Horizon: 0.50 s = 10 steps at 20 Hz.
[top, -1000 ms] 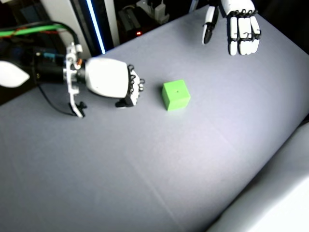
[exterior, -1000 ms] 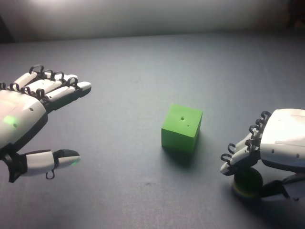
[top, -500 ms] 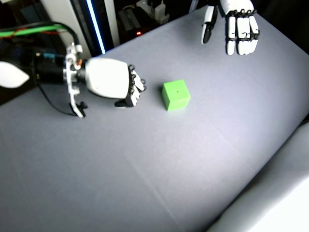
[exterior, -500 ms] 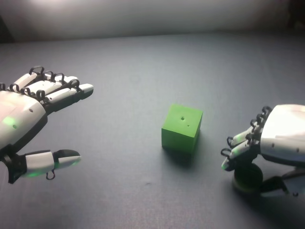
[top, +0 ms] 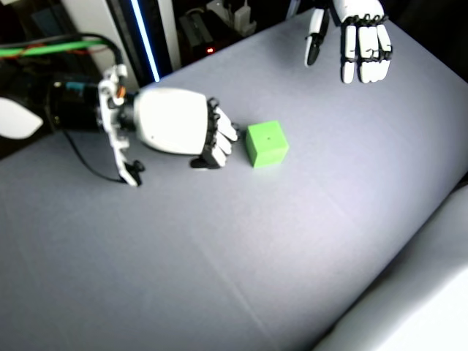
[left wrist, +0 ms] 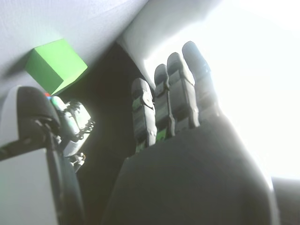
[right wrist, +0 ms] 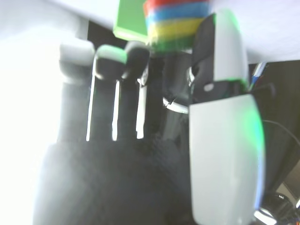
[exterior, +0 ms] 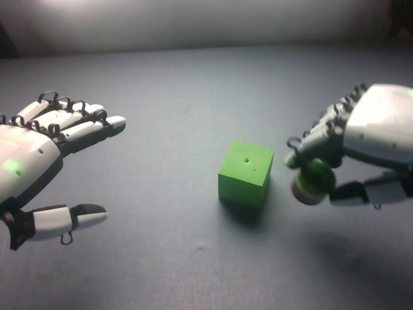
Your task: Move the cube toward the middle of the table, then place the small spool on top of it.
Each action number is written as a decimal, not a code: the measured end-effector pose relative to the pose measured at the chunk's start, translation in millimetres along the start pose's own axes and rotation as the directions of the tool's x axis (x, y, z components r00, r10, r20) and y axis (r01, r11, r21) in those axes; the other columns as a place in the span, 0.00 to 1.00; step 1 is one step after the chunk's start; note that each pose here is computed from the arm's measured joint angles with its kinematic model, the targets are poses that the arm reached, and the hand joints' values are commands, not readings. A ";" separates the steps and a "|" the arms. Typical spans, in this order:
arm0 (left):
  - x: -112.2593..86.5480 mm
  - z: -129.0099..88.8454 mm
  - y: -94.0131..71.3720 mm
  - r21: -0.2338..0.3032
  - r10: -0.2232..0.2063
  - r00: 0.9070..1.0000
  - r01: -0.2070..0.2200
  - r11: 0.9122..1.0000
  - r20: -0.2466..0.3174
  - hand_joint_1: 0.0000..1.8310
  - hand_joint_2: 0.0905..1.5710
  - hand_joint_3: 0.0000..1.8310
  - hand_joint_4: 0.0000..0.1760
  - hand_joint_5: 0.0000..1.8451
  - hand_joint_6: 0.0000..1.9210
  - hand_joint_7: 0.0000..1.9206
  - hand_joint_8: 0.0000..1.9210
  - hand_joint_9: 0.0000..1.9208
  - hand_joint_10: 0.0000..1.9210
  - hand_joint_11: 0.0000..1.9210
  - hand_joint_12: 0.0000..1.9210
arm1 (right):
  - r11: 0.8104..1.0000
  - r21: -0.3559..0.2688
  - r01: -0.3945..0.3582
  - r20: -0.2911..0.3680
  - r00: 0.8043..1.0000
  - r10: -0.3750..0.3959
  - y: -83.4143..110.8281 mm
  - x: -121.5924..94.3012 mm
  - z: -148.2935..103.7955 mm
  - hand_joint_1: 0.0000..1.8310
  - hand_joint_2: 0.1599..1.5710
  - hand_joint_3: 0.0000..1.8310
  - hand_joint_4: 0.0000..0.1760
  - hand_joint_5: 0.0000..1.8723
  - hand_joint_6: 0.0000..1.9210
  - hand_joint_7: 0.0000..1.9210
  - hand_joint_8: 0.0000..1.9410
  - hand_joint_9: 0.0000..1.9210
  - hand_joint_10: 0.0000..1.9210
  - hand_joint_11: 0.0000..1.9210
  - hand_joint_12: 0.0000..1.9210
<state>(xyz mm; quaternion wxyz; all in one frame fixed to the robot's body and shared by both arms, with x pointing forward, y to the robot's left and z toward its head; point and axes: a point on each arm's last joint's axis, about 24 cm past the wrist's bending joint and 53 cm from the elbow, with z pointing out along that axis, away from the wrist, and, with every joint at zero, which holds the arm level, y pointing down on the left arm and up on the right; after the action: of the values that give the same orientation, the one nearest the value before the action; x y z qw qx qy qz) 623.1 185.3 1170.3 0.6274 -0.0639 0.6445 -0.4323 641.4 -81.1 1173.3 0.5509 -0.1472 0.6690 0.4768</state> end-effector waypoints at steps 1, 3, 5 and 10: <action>0.0 0.0 -0.1 0.001 0.000 1.000 0.000 1.000 0.000 0.47 0.62 0.00 0.72 0.17 0.00 0.13 0.00 0.11 0.00 0.00 0.31 | 1.000 -0.005 0.001 0.009 1.000 0.000 0.8 -2.8 3.5 0.68 0.65 0.00 0.00 0.53 0.49 0.60 0.39 0.53 0.29 0.35 0.67; -0.2 0.0 0.0 0.000 -0.001 1.000 0.001 1.000 0.001 0.45 0.62 0.00 0.69 0.17 0.00 0.13 0.00 0.12 0.00 0.00 0.34 | 1.000 -0.025 0.003 0.031 1.000 -0.002 6.9 -10.1 13.2 0.75 0.67 0.00 0.00 0.52 0.42 0.55 0.49 0.47 0.62 0.37 0.70; -0.6 0.0 0.3 -0.001 -0.001 1.000 0.001 1.000 0.002 0.45 0.62 0.00 0.68 0.17 0.00 0.14 0.00 0.12 0.00 0.00 0.33 | 0.999 -0.050 0.005 0.062 0.998 -0.002 13.7 -19.8 24.4 0.69 0.66 0.00 0.00 0.53 0.51 0.57 0.40 0.46 0.43 0.26 0.73; -0.6 0.0 0.3 -0.001 -0.002 1.000 0.002 1.000 0.002 0.48 0.62 0.00 0.50 0.18 0.00 0.15 0.00 0.15 0.00 0.00 0.42 | 0.998 -0.068 0.012 0.100 0.995 -0.005 18.6 -33.8 44.9 0.75 0.65 0.00 0.00 0.53 0.49 0.60 0.35 0.50 0.58 0.39 0.66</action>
<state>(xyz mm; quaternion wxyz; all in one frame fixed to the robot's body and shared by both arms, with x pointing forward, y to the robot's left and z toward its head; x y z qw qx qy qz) 623.3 185.8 1170.5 0.6277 -0.0655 0.6440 -0.4323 666.6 -47.0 1214.6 0.5802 -0.1448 0.6231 0.5041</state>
